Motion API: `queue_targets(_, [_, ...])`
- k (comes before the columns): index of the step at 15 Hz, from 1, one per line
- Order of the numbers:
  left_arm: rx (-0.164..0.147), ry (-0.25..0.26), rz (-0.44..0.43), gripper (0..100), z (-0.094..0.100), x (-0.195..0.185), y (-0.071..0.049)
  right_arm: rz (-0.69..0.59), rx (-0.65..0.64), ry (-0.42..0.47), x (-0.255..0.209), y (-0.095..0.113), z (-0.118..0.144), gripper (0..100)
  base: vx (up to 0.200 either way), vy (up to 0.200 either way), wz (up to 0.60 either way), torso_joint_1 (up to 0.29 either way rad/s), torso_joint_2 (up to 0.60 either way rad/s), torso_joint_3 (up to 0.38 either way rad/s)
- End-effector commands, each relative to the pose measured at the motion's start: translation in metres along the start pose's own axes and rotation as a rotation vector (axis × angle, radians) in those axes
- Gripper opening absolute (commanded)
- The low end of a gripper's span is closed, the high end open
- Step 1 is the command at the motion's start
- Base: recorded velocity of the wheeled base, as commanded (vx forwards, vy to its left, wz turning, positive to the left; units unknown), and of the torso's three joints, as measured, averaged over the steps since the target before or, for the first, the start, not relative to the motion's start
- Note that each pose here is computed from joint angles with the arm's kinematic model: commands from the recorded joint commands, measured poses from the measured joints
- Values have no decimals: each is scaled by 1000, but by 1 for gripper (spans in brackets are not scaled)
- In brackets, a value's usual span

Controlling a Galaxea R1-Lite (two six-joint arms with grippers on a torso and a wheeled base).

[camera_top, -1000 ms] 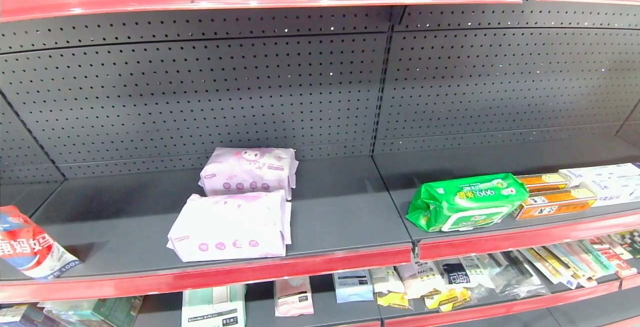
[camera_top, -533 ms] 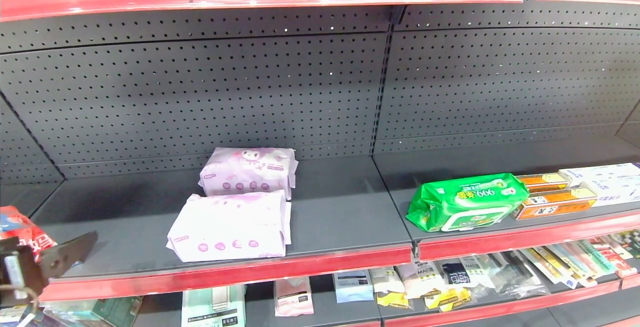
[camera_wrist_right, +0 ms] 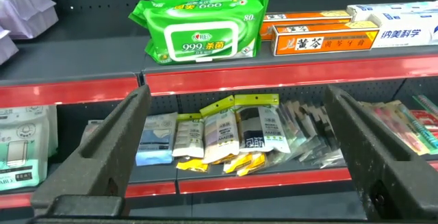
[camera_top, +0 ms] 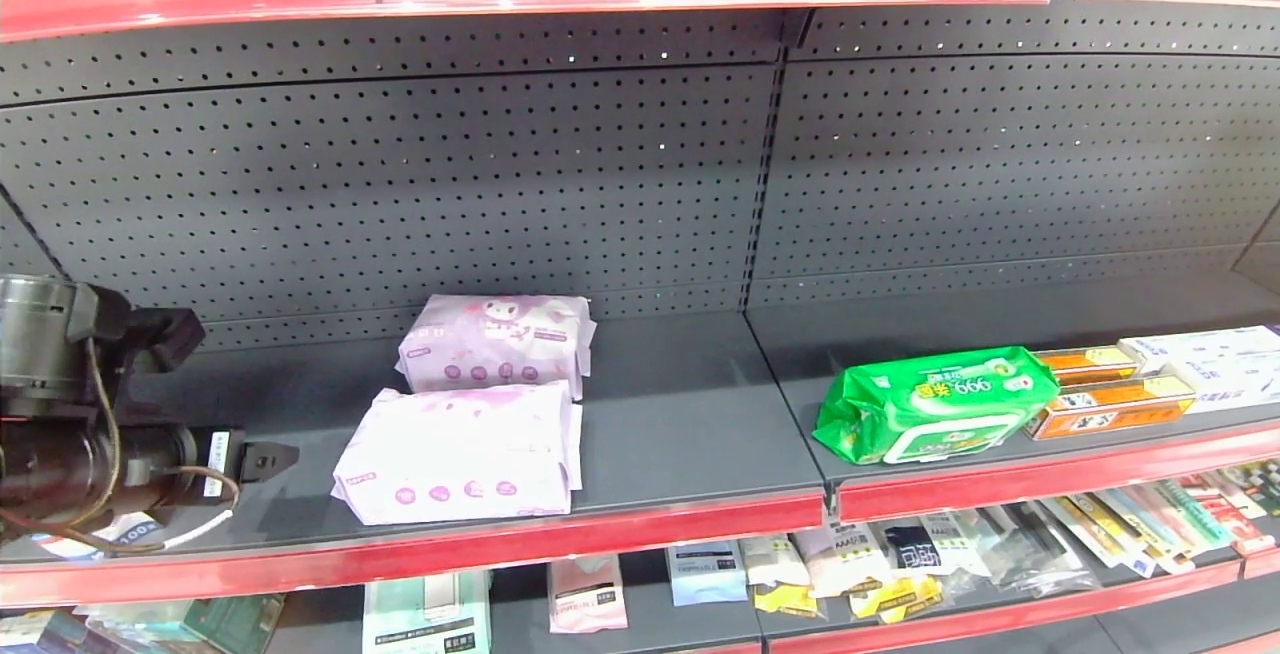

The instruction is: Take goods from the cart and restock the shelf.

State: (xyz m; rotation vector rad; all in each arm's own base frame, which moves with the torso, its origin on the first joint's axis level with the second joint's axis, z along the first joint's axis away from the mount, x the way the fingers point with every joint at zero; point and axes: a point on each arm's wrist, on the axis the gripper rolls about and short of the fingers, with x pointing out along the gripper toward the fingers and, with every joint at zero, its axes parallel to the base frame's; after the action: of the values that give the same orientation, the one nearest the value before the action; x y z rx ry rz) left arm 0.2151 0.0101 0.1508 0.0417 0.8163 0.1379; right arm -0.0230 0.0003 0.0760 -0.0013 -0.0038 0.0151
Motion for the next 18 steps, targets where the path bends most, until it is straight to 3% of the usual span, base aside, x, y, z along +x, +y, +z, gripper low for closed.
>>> queue_targets(1, [9,73,5,100,3,26,-1,2,0,2,0,0,0,100,0,0,0,0,0,0])
queue_targets(18, [5,61,1,100,25,59,-3,0,0,1,0,0,0,100,0,0,0,0,0,0])
